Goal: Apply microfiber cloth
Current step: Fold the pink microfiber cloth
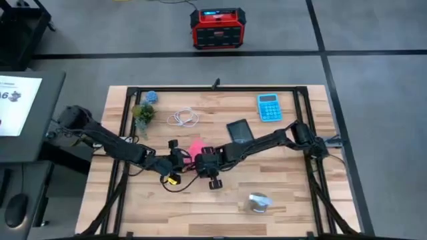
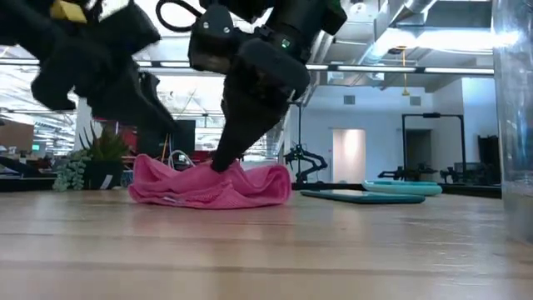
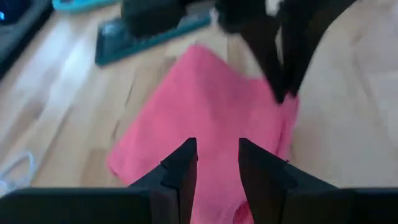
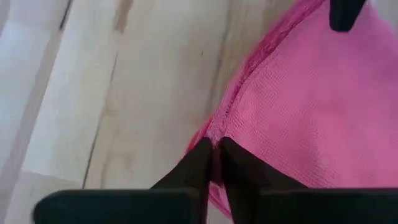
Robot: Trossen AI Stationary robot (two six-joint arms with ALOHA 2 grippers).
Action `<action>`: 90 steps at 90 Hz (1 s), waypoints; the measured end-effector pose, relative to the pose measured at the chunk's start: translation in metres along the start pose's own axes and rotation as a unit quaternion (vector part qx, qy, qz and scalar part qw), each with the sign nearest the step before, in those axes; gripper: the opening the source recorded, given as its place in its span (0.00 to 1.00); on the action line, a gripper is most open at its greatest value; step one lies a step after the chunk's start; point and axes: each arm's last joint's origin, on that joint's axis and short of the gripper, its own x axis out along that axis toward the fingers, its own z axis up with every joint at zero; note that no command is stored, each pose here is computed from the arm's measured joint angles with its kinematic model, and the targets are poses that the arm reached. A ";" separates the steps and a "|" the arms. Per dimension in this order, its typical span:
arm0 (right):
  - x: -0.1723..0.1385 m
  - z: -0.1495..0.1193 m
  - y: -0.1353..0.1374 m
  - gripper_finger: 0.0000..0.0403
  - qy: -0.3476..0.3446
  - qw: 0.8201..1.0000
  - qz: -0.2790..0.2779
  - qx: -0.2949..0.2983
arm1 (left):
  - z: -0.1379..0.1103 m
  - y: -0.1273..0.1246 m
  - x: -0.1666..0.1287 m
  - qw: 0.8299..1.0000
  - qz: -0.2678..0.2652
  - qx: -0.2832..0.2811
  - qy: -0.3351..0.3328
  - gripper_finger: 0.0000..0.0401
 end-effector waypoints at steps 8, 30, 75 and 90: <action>-0.009 0.007 -0.002 0.19 -0.008 1.000 0.023 -0.007 | -0.007 0.001 0.010 1.000 0.010 -0.005 0.025 0.24; -0.016 0.006 -0.019 0.25 -0.002 1.000 -0.015 0.007 | -0.003 0.003 0.014 0.999 0.017 -0.030 0.030 0.24; 0.028 -0.053 -0.022 0.20 0.026 0.991 0.032 0.126 | -0.014 0.011 0.023 0.996 0.007 -0.071 0.050 0.24; 0.026 -0.052 0.027 0.20 0.049 0.992 0.071 0.088 | -0.008 -0.008 0.009 0.988 -0.117 -0.089 0.041 0.24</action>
